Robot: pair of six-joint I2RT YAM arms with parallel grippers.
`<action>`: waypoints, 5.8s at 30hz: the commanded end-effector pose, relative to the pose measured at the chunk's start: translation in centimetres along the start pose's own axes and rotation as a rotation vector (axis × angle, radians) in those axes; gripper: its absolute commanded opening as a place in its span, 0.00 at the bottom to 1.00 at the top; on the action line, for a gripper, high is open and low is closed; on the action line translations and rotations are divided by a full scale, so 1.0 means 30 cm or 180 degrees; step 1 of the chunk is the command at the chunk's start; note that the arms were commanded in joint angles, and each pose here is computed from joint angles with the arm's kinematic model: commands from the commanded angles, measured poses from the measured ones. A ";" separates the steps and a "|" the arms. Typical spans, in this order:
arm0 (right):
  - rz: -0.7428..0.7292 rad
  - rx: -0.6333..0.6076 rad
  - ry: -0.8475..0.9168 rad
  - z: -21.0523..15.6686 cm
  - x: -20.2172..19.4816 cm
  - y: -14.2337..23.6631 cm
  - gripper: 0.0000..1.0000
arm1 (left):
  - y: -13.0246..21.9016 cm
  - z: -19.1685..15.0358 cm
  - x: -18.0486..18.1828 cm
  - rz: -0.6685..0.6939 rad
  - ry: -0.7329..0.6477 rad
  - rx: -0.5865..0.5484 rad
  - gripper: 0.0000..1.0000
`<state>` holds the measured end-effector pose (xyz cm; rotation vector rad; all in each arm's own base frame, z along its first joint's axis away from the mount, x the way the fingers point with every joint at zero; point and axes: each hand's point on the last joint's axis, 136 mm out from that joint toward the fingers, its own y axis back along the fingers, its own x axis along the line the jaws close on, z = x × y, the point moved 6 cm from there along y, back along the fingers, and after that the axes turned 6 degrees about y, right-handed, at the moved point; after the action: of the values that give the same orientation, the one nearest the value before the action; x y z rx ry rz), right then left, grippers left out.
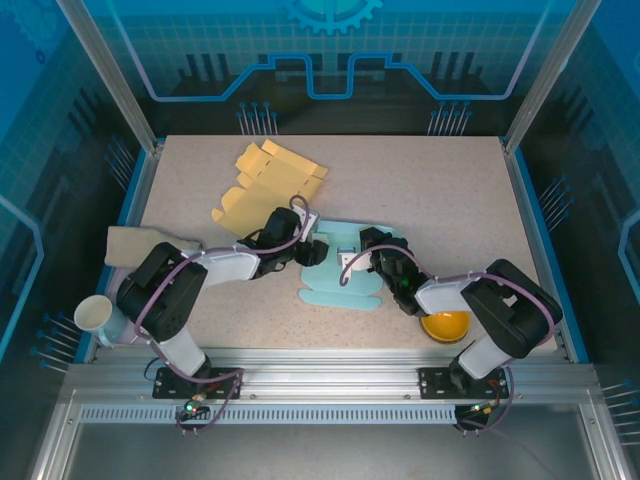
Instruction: Fold the paper box
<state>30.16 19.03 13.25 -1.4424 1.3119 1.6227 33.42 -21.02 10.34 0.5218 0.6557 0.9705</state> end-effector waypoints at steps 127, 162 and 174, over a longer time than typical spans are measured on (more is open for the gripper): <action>0.0802 -0.0537 -0.0571 -0.012 -0.027 0.042 0.00 | 0.297 0.122 -0.017 0.0481 0.0728 -0.0584 0.87; 0.0694 -0.0372 -0.1042 0.005 -0.102 0.109 0.28 | 0.133 -0.029 -0.033 0.1194 0.0697 -0.0009 0.58; 0.0644 0.0537 -0.4048 -0.190 -0.307 0.257 0.31 | 0.152 -0.038 -0.019 0.1306 0.0833 -0.0091 0.58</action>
<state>28.06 14.15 24.77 -0.4686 0.8943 1.9616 31.42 -21.13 15.53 0.3747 0.7655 1.3812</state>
